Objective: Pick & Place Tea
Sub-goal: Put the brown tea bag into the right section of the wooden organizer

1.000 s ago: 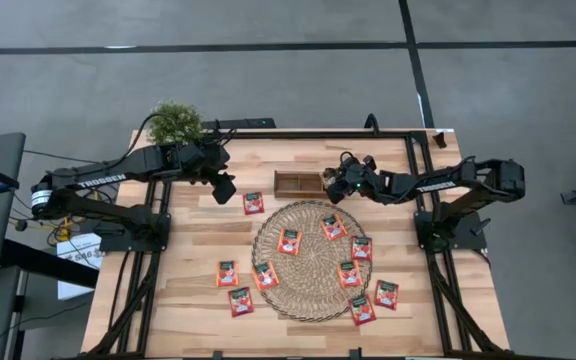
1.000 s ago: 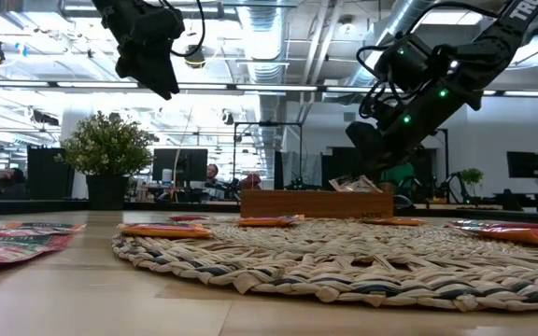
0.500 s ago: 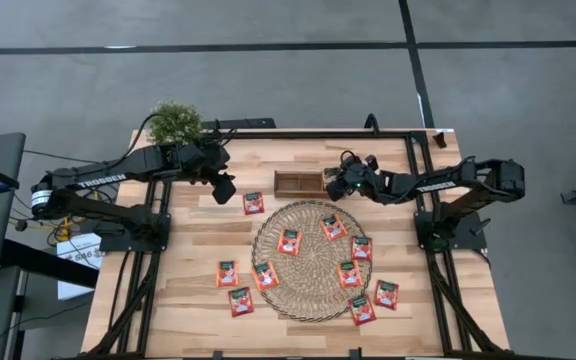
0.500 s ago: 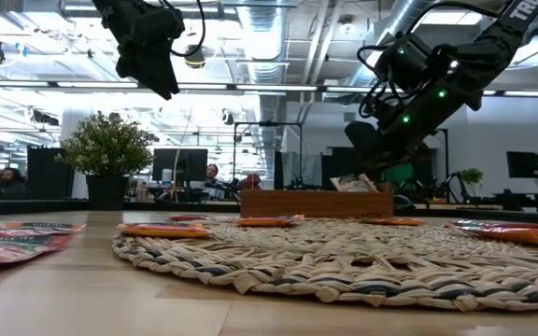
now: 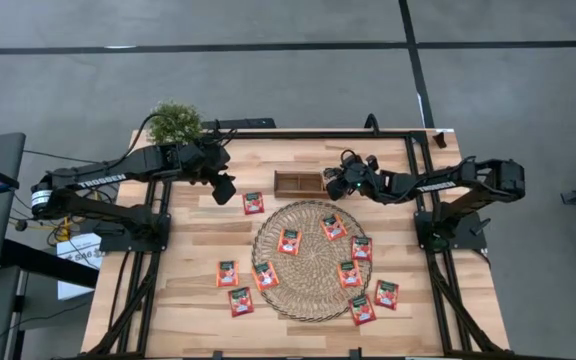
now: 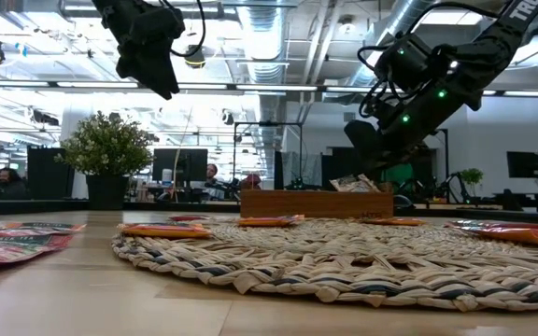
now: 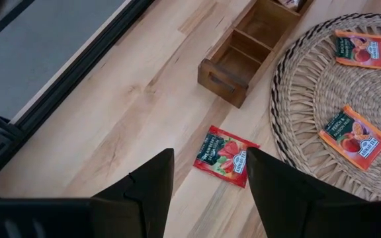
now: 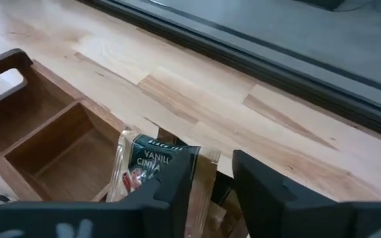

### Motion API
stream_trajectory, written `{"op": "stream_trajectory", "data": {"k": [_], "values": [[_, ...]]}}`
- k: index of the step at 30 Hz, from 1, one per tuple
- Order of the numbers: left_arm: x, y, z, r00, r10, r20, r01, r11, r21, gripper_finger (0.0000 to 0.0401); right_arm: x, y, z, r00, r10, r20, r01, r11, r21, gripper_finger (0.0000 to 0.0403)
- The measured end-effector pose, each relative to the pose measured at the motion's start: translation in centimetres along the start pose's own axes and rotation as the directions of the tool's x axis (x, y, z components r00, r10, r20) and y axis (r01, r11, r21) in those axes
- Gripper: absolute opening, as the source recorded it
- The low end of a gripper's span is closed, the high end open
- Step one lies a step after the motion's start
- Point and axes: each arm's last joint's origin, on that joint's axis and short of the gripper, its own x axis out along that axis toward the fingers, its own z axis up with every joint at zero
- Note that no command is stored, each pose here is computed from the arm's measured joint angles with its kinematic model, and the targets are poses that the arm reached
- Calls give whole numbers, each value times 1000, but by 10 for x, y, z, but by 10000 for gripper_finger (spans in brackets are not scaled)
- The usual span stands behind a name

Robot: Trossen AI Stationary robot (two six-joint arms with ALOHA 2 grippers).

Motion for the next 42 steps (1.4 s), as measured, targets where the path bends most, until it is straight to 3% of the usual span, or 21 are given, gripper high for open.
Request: {"op": "stream_trajectory", "data": {"k": [9,14,21,25,31,42], "values": [[0,0,0,1000,0,0,0,1000,0,182,-16,-5,17,995,-19,93,14,998,54,163],[0,0,0,1000,1,-1,-1,1000,0,182,-30,-8,28,989,39,144,-44,998,35,168],[0,0,0,1000,0,0,0,1000,3,182,-28,-5,22,978,205,42,-205,979,-21,116],[0,-1,2,1000,-8,15,8,1000,0,182,-22,-5,18,985,173,15,-173,985,-17,71],[0,-1,3,999,-22,26,22,1000,-2,182,-18,-13,34,992,119,49,-116,991,-65,11],[0,-2,5,998,-30,49,31,1000,-7,182,-10,-28,38,987,157,-27,-158,986,-56,2]]}}
